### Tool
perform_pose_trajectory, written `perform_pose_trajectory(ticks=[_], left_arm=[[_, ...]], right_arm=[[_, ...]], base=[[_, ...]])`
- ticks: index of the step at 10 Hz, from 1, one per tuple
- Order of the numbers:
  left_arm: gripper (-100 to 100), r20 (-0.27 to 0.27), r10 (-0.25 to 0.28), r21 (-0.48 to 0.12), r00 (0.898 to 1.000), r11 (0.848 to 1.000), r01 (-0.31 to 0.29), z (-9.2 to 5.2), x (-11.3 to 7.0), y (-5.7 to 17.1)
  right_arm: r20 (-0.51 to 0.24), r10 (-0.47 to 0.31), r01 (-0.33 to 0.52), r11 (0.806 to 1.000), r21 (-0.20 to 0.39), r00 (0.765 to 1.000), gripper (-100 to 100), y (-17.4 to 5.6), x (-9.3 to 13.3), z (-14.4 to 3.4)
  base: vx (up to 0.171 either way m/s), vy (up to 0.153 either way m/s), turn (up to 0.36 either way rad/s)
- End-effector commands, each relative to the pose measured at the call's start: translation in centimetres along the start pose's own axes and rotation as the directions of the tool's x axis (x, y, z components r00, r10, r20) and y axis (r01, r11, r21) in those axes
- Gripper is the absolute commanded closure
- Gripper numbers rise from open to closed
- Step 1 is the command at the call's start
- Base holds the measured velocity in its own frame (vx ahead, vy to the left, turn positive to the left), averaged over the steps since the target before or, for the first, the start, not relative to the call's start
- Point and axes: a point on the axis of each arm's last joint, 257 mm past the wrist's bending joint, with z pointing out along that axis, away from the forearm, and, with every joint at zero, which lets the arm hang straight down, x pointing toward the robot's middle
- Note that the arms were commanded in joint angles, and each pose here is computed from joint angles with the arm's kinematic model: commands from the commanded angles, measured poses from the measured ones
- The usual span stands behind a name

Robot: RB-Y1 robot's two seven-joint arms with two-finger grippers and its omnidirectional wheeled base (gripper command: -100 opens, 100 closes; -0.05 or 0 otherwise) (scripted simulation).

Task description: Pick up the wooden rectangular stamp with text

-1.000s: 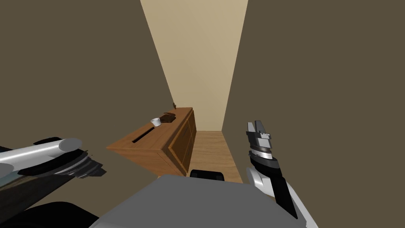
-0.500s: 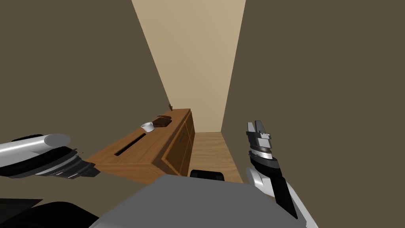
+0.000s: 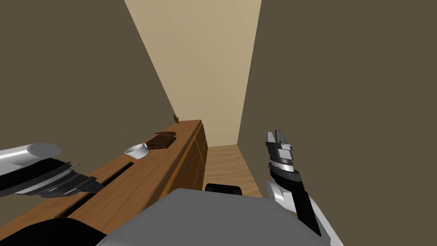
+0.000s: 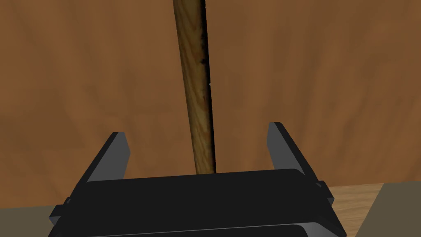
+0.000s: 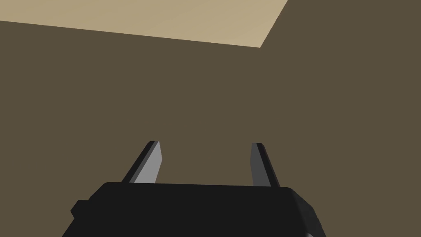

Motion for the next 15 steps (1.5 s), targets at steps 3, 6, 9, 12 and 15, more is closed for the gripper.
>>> perform_pose_trajectory(ticks=[3, 6, 9, 12, 15], left_arm=[[-100, -0.004, -0.005, -0.003, 1.0, 1.0, 0.005, 1.2, -0.5, -0.2], [-100, -0.006, -0.007, -0.005, 1.0, 1.0, 0.007, 2.0, -0.8, -0.2], [100, -0.007, -0.007, -0.005, 1.0, 1.0, 0.007, 2.1, -0.9, -0.2], [0, -0.007, -0.008, -0.005, 1.0, 1.0, 0.008, 2.1, -0.9, -0.3], [100, -0.003, -0.002, -0.002, 1.0, 1.0, 0.002, 0.7, -0.3, 0.0]], right_arm=[[0.0, 0.0, 0.0, 1.0, 0.0, 1.0, 0, 0.0, 0.0, 0.0], [0.0, 0.0, 0.0, 1.0, 0.0, 1.0, 0, 0.0, 0.0, 0.0], [0.0, 0.0, 0.0, 1.0, 0.0, 1.0, 0, 0.0, 0.0, 0.0], [0.0, 0.0, 0.0, 1.0, 0.0, 1.0, 0, 0.0, 0.0, 0.0], [0.0, 0.0, 0.0, 1.0, 0.0, 1.0, 0, 0.0, 0.0, 0.0]], base=[[0.039, 0.012, -0.014], [0.003, -0.004, -0.008], [0.0, 0.0, 0.0], [0.0, 0.0, 0.0], [-0.006, 0.006, 0.01]])
